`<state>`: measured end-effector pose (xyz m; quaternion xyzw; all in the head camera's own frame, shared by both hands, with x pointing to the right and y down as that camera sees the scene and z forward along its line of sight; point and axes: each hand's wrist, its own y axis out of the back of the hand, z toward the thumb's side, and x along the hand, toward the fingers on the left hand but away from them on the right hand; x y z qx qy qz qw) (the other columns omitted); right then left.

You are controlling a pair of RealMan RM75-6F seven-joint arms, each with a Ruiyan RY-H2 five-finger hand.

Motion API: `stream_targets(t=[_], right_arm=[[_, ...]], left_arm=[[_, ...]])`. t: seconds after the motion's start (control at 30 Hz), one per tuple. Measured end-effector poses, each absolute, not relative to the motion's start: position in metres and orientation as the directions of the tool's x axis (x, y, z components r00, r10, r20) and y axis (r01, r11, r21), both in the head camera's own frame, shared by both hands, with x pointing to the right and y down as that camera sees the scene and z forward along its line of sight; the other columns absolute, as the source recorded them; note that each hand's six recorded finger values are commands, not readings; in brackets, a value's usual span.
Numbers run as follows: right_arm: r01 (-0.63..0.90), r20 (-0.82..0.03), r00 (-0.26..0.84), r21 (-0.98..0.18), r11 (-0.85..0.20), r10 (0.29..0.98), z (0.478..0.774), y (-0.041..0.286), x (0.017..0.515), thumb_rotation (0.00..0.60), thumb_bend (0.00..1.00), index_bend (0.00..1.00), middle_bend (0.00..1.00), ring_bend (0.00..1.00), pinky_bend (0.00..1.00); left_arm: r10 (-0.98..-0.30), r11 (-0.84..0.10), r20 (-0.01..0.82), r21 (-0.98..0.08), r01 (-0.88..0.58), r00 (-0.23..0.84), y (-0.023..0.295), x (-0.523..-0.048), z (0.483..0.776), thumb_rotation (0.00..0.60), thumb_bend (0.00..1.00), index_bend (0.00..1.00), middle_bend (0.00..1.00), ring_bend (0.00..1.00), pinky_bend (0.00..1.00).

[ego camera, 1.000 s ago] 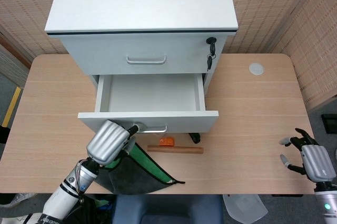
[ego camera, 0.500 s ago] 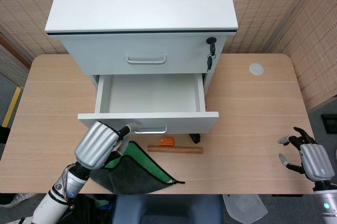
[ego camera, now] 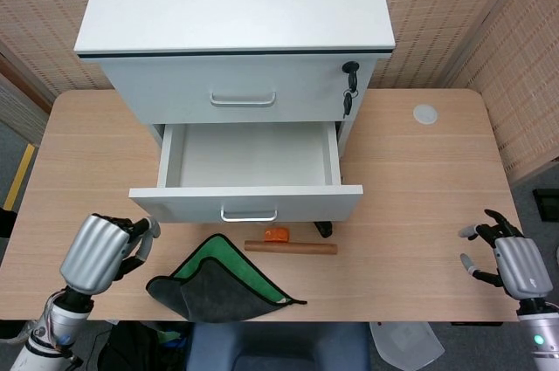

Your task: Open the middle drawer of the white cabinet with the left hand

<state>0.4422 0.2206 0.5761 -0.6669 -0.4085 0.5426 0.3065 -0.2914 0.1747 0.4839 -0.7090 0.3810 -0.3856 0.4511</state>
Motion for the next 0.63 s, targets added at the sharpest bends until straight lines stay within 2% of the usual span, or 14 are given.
stream_targets(t=[0.2,0.3,0.47,0.63], right_arm=[[0.209,-0.466,0.091,-0.855,-0.475,0.88,0.572,0.219,0.439,0.6,0.27,0.4,0.44,0.27,0.28],[0.207,-0.464,0.089,-0.857,-0.472,0.882,0.57,0.219,0.44,0.6,0.27,0.4,0.44,0.27,0.28],[0.2,-0.471,0.087,-0.855,-0.479,0.878,0.57,0.22,0.44,0.6,0.27,0.4,0.44,0.27,0.28],[0.199,-0.467,0.103,-0.855,-0.478,0.878,0.569,0.218,0.435,0.6,0.27,0.4,0.44,0.27,0.28]], left_arm=[[-0.908,-0.346,0.306,-0.933,-0.096,0.287,0.188,-0.344,0.513,0.6,0.6,0.74,0.88,0.82,0.98],[-0.915,-0.37,0.354,-0.928,-0.051,0.192,0.195,-0.374,0.527,0.6,0.6,0.69,0.83,0.76,0.93],[-0.907,-0.421,0.42,-0.907,-0.008,0.031,0.214,-0.422,0.548,0.6,0.4,0.44,0.61,0.56,0.64],[-0.887,-0.452,0.452,-0.892,-0.024,-0.091,0.235,-0.453,0.562,0.6,0.32,0.34,0.45,0.42,0.47]])
